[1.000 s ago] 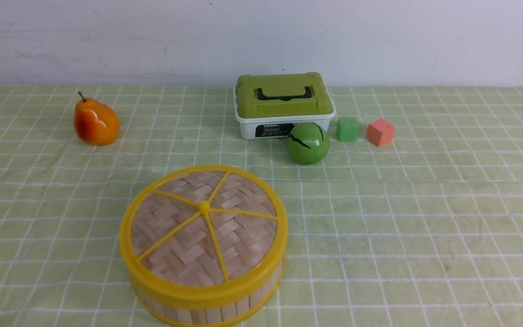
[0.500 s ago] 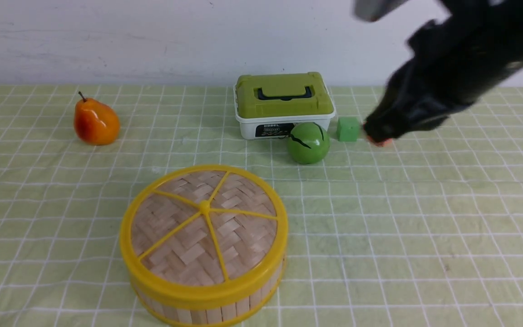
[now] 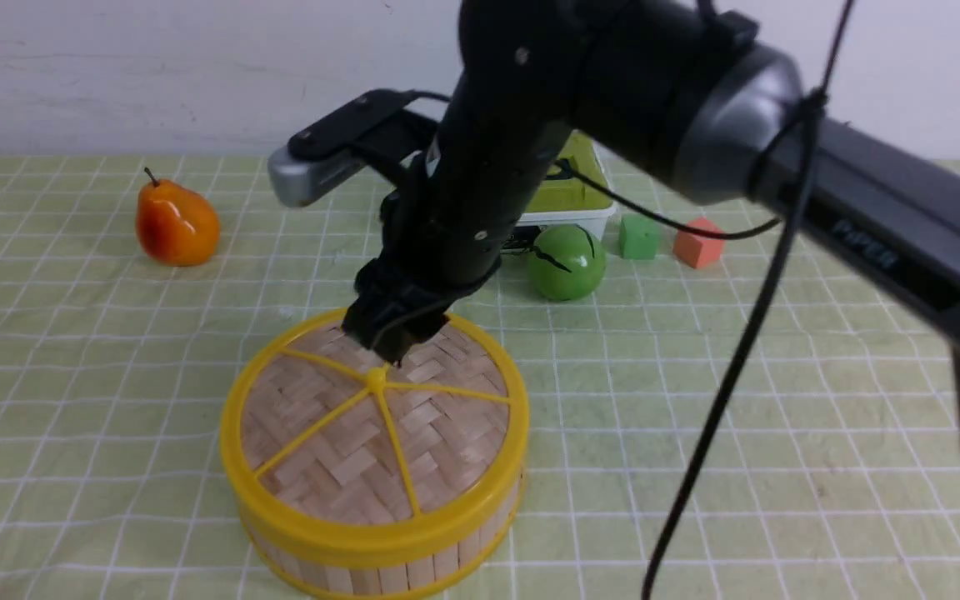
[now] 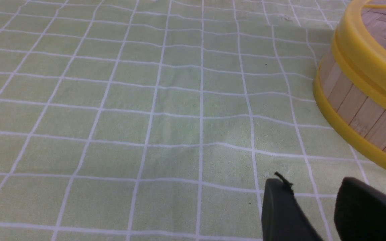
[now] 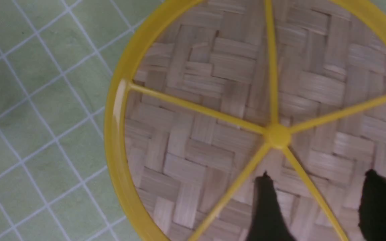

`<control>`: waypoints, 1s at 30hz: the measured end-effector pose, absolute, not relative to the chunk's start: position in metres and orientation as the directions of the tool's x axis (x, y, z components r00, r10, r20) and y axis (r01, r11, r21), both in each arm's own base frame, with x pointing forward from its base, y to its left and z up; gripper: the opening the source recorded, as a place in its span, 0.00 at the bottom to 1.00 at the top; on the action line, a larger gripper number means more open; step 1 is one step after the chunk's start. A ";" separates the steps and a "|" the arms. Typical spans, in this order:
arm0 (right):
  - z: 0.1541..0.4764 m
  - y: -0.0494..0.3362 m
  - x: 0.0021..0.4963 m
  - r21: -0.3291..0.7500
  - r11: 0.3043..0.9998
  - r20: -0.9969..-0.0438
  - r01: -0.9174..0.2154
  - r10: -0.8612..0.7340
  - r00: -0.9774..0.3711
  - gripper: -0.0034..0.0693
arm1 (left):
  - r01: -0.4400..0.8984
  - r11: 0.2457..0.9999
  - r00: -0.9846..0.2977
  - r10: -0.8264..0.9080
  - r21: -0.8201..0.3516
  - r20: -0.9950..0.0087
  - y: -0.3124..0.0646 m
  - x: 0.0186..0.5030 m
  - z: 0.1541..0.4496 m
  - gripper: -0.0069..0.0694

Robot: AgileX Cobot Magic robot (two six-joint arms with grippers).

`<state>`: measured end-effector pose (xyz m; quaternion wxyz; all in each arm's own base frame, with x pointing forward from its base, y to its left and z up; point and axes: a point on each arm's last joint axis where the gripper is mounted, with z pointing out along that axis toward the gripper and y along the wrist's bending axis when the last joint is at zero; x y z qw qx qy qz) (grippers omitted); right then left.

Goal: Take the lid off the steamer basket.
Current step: Use the right arm to lift the lid of the steamer

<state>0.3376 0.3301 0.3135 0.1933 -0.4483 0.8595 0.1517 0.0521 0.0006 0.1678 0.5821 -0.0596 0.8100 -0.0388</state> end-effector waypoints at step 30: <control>0.266 0.358 0.349 0.039 0.577 -0.441 -0.816 -0.723 -0.532 0.16 | -0.051 0.990 -0.315 -0.142 -0.132 -0.938 0.001 0.052 0.168 0.40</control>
